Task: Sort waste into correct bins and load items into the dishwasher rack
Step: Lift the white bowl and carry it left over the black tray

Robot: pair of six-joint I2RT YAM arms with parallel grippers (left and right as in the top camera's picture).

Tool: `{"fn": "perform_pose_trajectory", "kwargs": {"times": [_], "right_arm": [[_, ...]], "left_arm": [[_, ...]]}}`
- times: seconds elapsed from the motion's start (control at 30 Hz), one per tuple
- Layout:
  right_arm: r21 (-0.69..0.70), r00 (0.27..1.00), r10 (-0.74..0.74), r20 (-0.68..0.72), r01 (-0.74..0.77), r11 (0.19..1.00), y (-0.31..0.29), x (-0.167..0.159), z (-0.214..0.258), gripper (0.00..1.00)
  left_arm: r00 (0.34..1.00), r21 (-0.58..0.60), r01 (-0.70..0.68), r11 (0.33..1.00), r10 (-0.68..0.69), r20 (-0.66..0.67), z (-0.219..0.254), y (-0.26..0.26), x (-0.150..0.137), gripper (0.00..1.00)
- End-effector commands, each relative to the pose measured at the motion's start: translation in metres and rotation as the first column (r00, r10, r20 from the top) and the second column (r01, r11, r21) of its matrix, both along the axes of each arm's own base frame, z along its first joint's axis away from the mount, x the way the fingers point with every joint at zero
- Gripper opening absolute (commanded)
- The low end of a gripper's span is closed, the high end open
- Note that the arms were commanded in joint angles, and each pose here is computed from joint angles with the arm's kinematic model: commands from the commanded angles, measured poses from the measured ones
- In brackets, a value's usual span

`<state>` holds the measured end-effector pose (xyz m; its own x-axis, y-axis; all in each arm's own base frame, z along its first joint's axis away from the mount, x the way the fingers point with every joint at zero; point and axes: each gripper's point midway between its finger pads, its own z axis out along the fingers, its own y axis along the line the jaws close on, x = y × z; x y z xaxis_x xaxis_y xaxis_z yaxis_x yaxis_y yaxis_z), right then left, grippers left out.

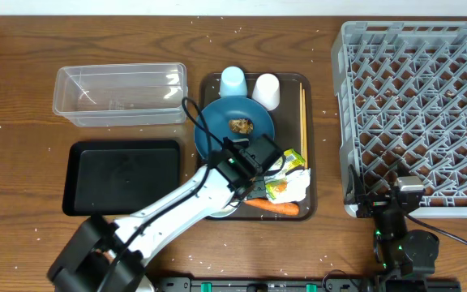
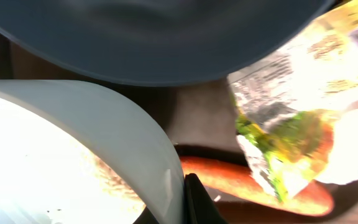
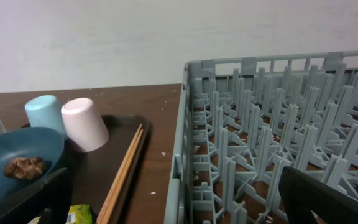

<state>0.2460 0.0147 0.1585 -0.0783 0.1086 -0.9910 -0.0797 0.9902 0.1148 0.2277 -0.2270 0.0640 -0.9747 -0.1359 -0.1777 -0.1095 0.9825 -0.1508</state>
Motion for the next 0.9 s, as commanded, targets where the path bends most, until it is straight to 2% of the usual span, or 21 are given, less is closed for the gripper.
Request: {"fn": "perform_pose_trajectory", "kwargs": {"times": [0.0, 0.23, 0.43, 0.57, 0.67, 0.87], "right_arm": [[-0.013, 1.0, -0.011, -0.005, 0.011, 1.0, -0.002, 0.0, -0.002, 0.99], [-0.013, 1.0, -0.011, -0.005, 0.011, 1.0, -0.002, 0.0, -0.002, 0.99], [-0.013, 1.0, -0.011, -0.005, 0.011, 1.0, -0.002, 0.0, -0.002, 0.99], [-0.013, 1.0, -0.011, -0.005, 0.011, 1.0, -0.002, 0.0, -0.002, 0.99], [-0.013, 1.0, -0.011, -0.005, 0.011, 1.0, -0.002, 0.0, -0.002, 0.99], [-0.013, 1.0, -0.011, -0.005, 0.011, 1.0, -0.002, 0.0, -0.002, 0.99]], "left_arm": [[1.0, -0.018, -0.003, 1.0, 0.003, 0.021, 0.01, 0.003, 0.0, 0.06], [0.996, -0.06, -0.069, 0.996, 0.072, 0.05, 0.03, 0.022, 0.013, 0.06], [0.982, -0.068, -0.164, 0.984, 0.169, 0.086, 0.054, 0.077, 0.033, 0.06], [0.981, -0.131, -0.159, 0.978, 0.171, 0.087, 0.067, 0.1, 0.043, 0.06], [0.975, -0.12, -0.19, 0.974, 0.202, 0.095, 0.067, 0.126, 0.052, 0.06], [0.963, -0.286, -0.251, 0.925, 0.268, 0.023, 0.069, 0.151, 0.064, 0.06]]}}
